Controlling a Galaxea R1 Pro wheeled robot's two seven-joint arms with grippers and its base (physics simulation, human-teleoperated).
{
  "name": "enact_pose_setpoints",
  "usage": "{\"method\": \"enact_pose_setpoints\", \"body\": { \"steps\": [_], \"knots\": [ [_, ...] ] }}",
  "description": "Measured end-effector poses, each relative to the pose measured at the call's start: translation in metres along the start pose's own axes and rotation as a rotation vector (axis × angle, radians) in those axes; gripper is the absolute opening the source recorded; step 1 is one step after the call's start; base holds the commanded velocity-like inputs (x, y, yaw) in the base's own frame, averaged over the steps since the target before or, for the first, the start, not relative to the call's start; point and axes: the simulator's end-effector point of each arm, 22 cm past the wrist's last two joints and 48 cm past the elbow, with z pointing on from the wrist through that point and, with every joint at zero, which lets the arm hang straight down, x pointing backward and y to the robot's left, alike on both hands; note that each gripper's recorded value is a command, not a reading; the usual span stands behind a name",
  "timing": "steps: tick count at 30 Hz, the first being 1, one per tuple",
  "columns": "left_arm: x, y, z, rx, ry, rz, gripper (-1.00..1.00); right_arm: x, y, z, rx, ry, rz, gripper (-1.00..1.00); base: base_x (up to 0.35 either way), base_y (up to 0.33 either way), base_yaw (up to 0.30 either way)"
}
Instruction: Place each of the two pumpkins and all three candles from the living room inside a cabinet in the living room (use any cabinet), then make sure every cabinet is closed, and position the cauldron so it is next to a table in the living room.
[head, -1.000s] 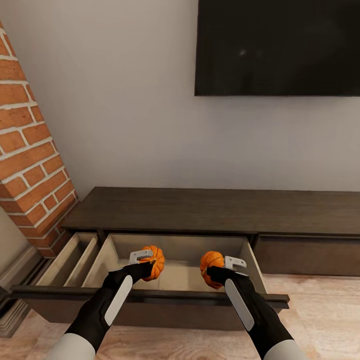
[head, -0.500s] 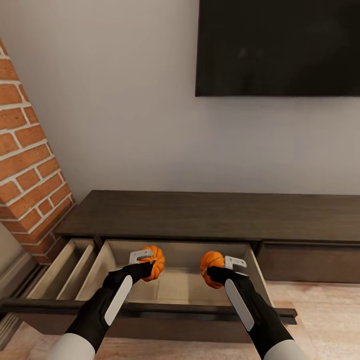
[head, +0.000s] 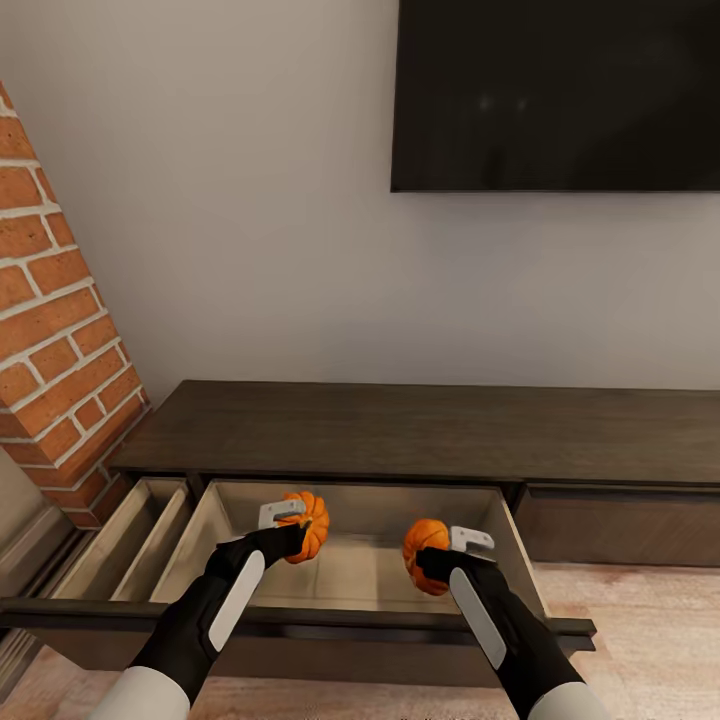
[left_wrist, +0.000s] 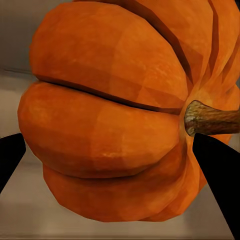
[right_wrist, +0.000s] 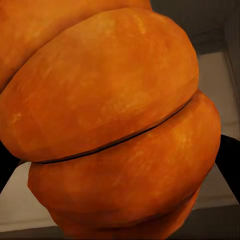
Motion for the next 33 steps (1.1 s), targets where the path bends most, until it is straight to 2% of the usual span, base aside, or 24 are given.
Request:
{"method": "enact_pose_setpoints", "body": {
  "steps": [4,17,29,33],
  "knots": [
    [0.009,0.003,0.006,-0.001,0.02,-0.004,-1.0,0.007,-0.003,0.007,0.007,0.003,0.005,-1.0,0.0,0.0,0.0],
    [0.036,0.009,0.024,-0.011,0.077,-0.014,-1.0,-0.001,-0.012,0.027,0.027,-0.098,0.081,-1.0,0.0,0.0,0.0],
    [0.06,0.016,0.04,-0.022,0.123,-0.014,-1.0,0.023,-0.017,0.044,0.037,-0.045,0.08,-1.0,0.0,0.0,0.0],
    [0.06,0.016,0.04,-0.024,0.122,-0.01,-1.0,0.023,-0.016,0.044,0.036,-0.044,0.078,-1.0,0.0,0.0,0.0]
  ]
}}
